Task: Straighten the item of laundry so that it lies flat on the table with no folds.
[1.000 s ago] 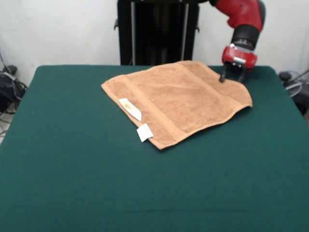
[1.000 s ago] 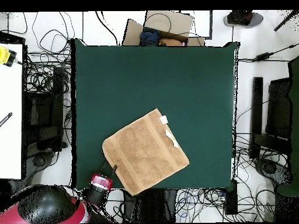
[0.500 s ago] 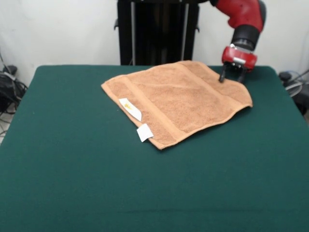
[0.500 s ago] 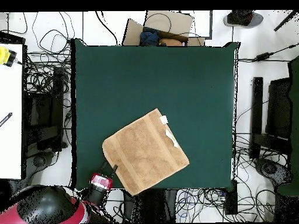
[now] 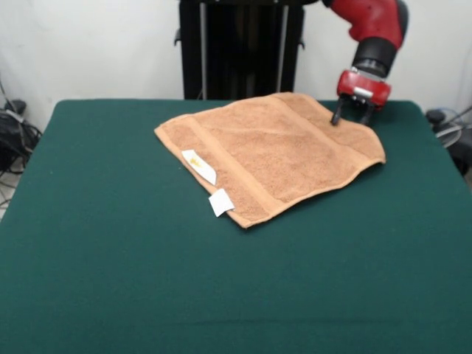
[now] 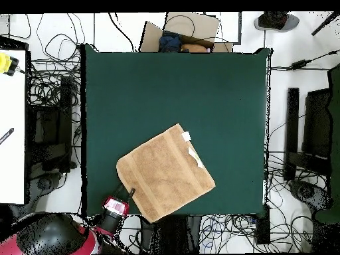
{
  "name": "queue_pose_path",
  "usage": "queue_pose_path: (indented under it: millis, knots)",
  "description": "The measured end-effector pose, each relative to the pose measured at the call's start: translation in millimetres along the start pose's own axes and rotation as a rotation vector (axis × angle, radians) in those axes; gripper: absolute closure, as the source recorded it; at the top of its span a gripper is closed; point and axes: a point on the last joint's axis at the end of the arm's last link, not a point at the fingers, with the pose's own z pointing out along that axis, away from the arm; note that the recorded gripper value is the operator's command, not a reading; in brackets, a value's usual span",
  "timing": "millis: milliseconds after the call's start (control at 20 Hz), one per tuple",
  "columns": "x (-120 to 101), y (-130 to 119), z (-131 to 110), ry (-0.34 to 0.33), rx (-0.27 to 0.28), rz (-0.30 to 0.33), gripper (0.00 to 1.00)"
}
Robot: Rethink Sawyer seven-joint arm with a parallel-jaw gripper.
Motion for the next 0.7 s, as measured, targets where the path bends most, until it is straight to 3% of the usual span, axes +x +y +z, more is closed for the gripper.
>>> queue_pose_path:
  millis: [700]
  knots:
    - [-3.2, 0.7, 0.3, 0.027, 0.009, 0.009, 0.00]
